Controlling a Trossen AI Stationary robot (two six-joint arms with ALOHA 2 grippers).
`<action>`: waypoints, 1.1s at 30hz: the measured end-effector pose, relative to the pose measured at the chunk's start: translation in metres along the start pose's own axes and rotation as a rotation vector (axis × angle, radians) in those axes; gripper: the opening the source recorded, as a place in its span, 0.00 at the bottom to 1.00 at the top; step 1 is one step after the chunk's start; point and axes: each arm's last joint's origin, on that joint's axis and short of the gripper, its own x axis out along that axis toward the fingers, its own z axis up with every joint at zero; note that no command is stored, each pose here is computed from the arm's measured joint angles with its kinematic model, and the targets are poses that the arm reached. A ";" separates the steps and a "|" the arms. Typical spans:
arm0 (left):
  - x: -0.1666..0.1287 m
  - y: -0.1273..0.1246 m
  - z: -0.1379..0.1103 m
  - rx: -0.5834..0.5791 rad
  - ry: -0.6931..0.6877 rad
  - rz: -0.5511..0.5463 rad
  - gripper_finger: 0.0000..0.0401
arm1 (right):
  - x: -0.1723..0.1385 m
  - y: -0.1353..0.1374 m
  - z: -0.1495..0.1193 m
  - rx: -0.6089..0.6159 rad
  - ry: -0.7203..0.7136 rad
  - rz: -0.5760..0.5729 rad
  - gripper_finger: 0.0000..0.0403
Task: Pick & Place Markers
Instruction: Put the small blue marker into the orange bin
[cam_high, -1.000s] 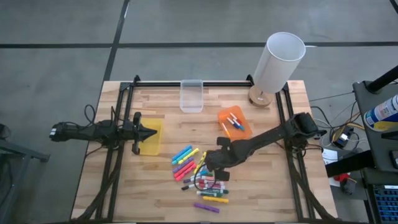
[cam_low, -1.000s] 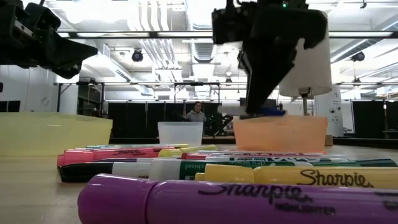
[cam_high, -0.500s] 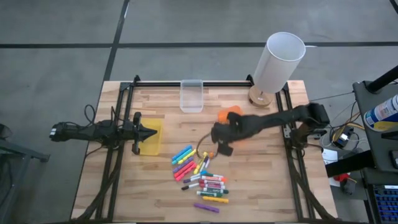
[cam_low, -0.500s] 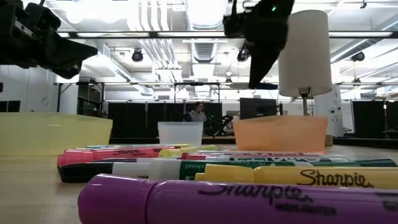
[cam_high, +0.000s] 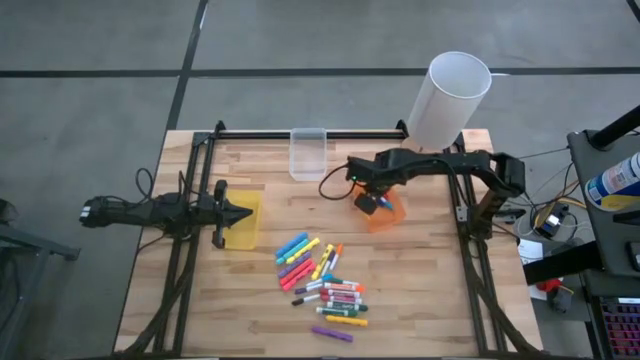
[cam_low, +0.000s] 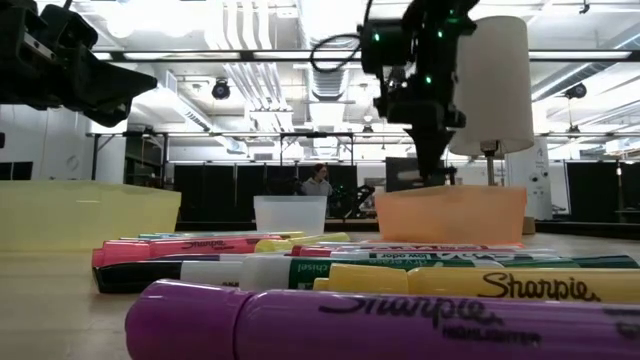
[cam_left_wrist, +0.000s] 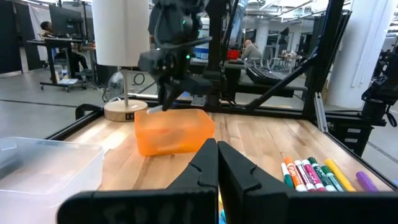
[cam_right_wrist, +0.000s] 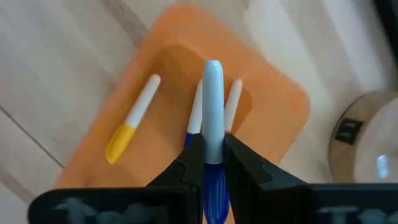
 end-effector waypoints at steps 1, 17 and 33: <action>0.000 0.000 0.000 0.000 0.000 0.000 0.00 | 0.004 -0.001 -0.001 0.006 0.005 0.008 0.09; 0.000 0.000 0.000 0.000 0.000 0.000 0.00 | 0.040 -0.002 -0.022 0.033 0.058 0.024 0.09; 0.000 0.000 0.000 0.000 0.000 0.000 0.00 | 0.034 0.002 -0.017 0.050 0.020 0.040 0.27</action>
